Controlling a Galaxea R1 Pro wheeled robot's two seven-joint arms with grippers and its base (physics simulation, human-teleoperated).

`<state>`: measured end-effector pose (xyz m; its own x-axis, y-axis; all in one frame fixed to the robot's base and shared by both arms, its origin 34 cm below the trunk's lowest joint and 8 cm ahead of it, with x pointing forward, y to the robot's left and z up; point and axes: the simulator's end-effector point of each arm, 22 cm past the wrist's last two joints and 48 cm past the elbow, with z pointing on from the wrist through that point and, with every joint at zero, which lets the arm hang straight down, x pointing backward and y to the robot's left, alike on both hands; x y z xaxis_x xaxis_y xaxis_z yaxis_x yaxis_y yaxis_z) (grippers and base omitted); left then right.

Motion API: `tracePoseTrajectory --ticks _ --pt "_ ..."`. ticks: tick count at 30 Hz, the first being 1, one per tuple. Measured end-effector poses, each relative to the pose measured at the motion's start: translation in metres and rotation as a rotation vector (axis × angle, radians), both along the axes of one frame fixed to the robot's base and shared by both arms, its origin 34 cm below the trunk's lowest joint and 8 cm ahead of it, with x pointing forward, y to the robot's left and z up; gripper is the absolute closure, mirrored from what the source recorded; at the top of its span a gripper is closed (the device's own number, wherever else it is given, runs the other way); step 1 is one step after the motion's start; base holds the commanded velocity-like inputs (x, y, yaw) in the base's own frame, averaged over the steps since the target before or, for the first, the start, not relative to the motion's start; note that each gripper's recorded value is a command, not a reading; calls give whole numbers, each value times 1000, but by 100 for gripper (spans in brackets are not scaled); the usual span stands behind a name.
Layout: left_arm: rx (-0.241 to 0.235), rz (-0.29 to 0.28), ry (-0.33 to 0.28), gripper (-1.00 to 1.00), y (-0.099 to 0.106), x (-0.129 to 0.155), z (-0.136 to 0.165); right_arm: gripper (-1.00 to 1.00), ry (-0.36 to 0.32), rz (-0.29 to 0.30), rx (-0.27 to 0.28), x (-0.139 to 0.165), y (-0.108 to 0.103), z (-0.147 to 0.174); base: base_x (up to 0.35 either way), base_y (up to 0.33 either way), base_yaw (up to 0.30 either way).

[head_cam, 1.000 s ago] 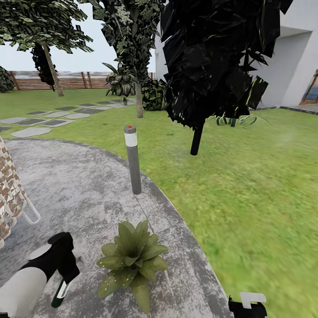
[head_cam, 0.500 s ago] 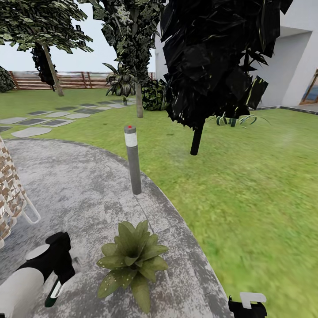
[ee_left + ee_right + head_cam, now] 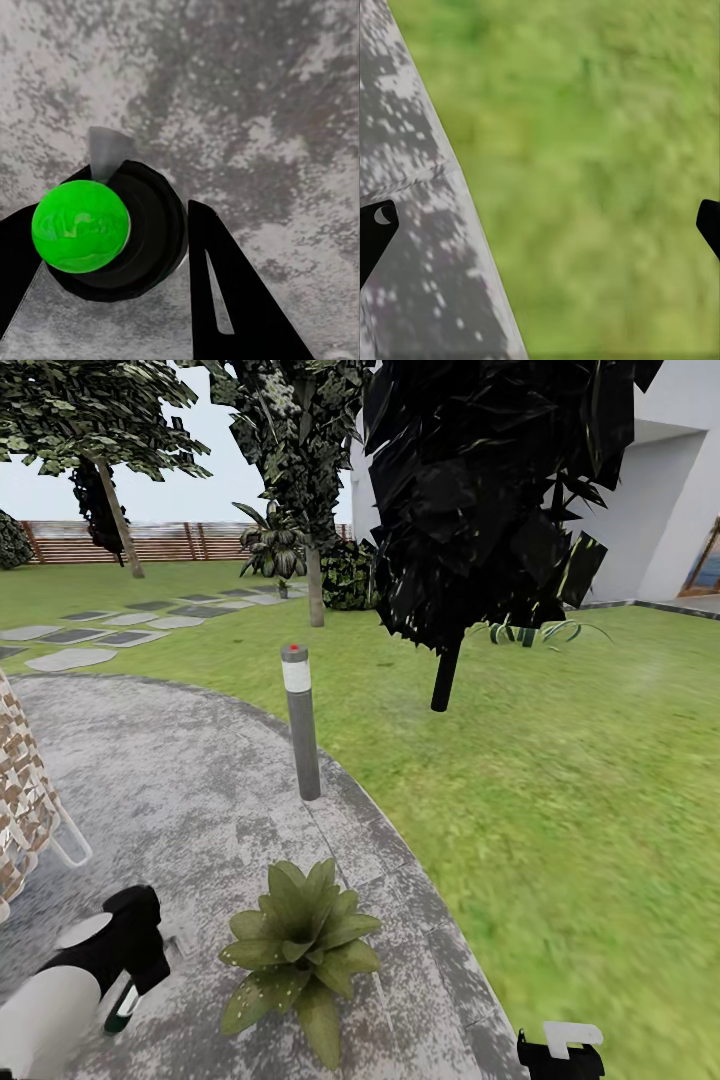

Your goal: Pick up the pesticide atomizer in the garden and spray insectifuge to fully cover both potted plants in the garden.

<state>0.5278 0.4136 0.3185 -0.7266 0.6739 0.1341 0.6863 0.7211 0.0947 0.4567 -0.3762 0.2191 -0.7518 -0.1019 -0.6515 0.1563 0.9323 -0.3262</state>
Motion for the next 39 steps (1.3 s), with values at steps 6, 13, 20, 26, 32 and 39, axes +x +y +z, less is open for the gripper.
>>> tracePoseTrajectory --ticks 6,13,20,26,32,39 --pt "-24 -16 -13 100 -24 8 -2 -100 0 0 0 0 0 0 0 0 0" --pt "-46 -38 -13 100 -47 10 -5 -100 0 0 0 0 0 0 -21 -9 0" --pt "-52 -26 -11 100 -47 9 -5 -100 0 0 0 0 0 0 -246 -141 0" --pt "-59 -23 -11 100 -48 9 -5 -100 0 1 0 0 0 0 -223 -237 50" --pt "-65 -24 -10 100 -52 9 -6 -100 0 1 1 0 1 0 -31 -291 245" --pt "-70 -28 -11 100 -56 10 -5 -100 0 1 1 0 1 0 -1 -295 274"
